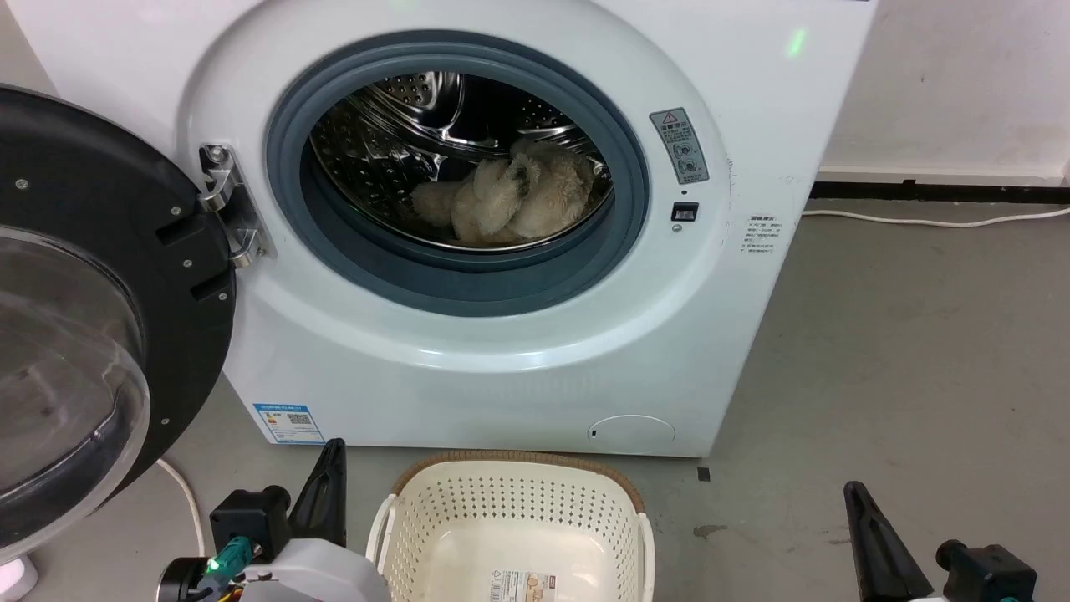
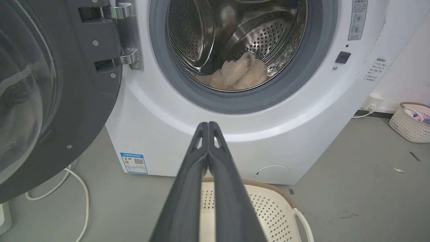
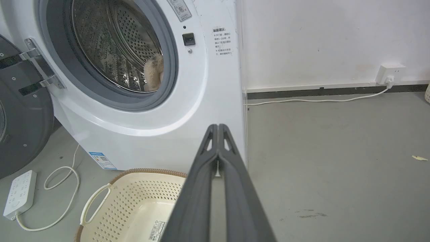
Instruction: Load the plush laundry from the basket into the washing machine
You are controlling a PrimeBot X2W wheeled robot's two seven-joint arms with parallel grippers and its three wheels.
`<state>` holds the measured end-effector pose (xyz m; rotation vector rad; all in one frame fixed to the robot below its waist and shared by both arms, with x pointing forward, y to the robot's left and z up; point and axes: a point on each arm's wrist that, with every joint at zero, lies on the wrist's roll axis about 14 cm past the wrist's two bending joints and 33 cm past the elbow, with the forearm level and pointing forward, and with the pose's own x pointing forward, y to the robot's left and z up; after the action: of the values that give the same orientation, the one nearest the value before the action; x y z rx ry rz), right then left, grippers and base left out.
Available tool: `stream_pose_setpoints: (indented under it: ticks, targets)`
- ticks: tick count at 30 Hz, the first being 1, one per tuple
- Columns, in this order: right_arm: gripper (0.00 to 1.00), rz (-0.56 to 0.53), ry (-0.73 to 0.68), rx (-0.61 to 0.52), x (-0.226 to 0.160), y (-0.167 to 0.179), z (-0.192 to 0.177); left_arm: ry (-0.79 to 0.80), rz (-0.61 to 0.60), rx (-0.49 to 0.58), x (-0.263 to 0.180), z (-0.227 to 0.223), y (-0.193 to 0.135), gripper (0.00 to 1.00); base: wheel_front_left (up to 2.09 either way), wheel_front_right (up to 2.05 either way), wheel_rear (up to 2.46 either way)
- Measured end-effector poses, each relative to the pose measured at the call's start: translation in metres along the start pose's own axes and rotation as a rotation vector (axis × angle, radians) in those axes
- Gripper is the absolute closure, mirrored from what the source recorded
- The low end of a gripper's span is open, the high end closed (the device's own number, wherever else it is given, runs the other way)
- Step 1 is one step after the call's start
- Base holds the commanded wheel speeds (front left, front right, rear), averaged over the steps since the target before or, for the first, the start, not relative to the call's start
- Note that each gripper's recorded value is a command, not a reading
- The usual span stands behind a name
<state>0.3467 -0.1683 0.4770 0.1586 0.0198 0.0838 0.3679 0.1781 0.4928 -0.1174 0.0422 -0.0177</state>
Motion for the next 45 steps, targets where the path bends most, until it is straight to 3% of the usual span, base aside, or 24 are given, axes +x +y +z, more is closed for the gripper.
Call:
stream_pose_setpoints:
  ticks: [45]
  targets:
    - [1.0, 0.025, 0.017, -0.079, 0.008, 0.006, 0.014, -0.043, -0.003, 0.063, 0.006, 0.021, -0.005, 1.0, 0.0, 0.0, 0.0]
